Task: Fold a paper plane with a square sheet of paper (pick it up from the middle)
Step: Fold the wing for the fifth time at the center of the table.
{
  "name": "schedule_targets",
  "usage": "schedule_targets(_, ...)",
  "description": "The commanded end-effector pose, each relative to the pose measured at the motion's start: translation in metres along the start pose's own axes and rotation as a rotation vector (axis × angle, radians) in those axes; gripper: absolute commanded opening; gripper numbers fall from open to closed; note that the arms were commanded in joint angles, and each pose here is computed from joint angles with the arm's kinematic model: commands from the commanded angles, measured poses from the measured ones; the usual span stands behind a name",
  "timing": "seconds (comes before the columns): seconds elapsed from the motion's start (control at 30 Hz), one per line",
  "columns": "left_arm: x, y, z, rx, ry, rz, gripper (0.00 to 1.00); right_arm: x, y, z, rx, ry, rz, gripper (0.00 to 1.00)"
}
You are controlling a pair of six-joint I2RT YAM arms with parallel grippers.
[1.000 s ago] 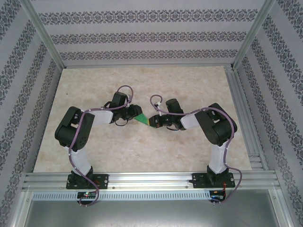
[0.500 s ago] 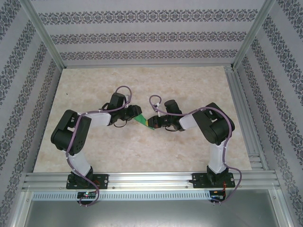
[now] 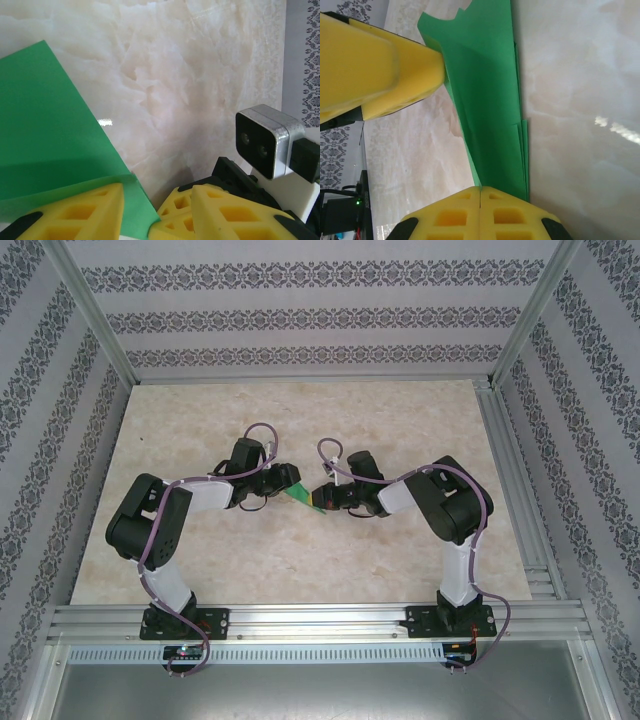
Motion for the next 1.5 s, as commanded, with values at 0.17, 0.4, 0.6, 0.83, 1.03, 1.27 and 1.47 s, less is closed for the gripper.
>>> schedule_targets(0.17,0.003,-0.010,-0.006,-0.055,0.006,-0.050,0.41,0.000,-0.017,0.005,-0.013,-0.060,-0.092,0.00)
schedule_targets(0.4,0.003,-0.010,-0.009,-0.055,0.012,-0.049,0.41,-0.001,-0.020,0.005,-0.016,-0.051,-0.110,0.00)
schedule_targets(0.6,0.005,-0.007,-0.012,-0.039,0.017,-0.041,0.41,-0.004,-0.023,0.003,-0.035,-0.024,-0.122,0.00)
schedule_targets(0.83,0.005,-0.002,-0.014,-0.011,0.018,-0.023,0.40,-0.006,-0.026,0.000,-0.046,0.009,-0.135,0.00)
schedule_targets(1.03,0.004,0.001,-0.013,0.019,0.009,-0.007,0.40,-0.009,-0.028,-0.002,-0.050,0.040,-0.144,0.00)
schedule_targets(1.27,0.004,0.006,-0.016,0.039,0.009,-0.003,0.40,-0.010,-0.030,-0.002,-0.068,0.049,-0.152,0.00)
schedule_targets(1.47,0.005,0.007,-0.018,0.040,0.014,0.000,0.39,-0.012,-0.033,-0.002,-0.093,0.059,-0.165,0.00)
Point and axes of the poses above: each hand's point on the last joint's axis, 136 mm out from that joint toward the fingers, its own z axis back along the fingers, its own y axis along the line the jaws close on, x = y × z, the point moved 8 cm from there along z, back along the fingers, and after that the axes turned 7 degrees about z, right-handed, at the moved point
